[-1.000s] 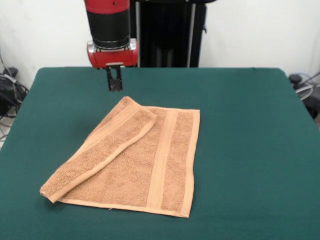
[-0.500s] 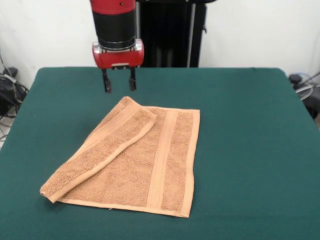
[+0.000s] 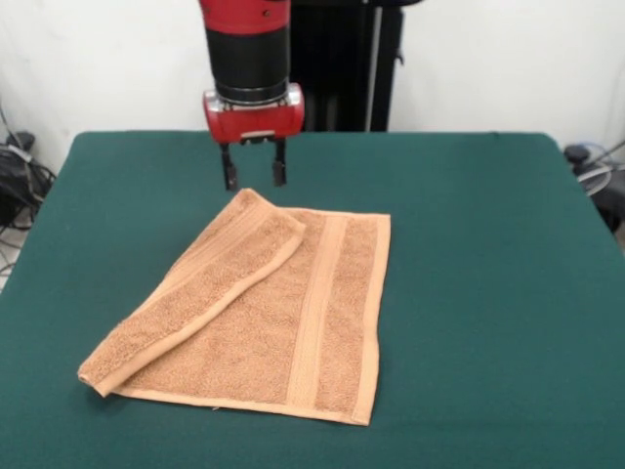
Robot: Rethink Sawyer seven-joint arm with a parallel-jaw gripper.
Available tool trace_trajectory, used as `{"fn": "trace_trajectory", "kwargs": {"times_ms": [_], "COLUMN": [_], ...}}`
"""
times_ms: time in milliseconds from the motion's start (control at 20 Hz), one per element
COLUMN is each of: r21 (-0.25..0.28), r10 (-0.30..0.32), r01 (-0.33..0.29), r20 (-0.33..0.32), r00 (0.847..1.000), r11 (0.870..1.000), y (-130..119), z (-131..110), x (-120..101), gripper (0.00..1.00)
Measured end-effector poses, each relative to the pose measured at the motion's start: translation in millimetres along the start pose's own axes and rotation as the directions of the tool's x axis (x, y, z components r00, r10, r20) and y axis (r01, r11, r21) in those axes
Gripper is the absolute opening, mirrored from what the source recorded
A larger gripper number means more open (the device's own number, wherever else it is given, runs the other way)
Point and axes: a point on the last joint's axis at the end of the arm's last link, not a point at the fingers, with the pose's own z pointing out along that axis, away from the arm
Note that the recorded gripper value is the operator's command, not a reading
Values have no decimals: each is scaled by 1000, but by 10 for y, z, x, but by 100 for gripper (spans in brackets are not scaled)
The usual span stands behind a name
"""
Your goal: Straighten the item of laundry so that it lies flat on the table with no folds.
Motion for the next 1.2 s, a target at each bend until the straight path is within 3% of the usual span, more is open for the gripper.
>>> {"fn": "trace_trajectory", "kwargs": {"times_ms": [550,1200], "r21": [-50,-117], "r10": [-17,-10], "r01": [15,-1], "r20": [-27,-93], "r00": [1000,996], "r11": [999,993], "y": [255,512], "z": [311,788], "x": [88,416], "gripper": [100,100]}}
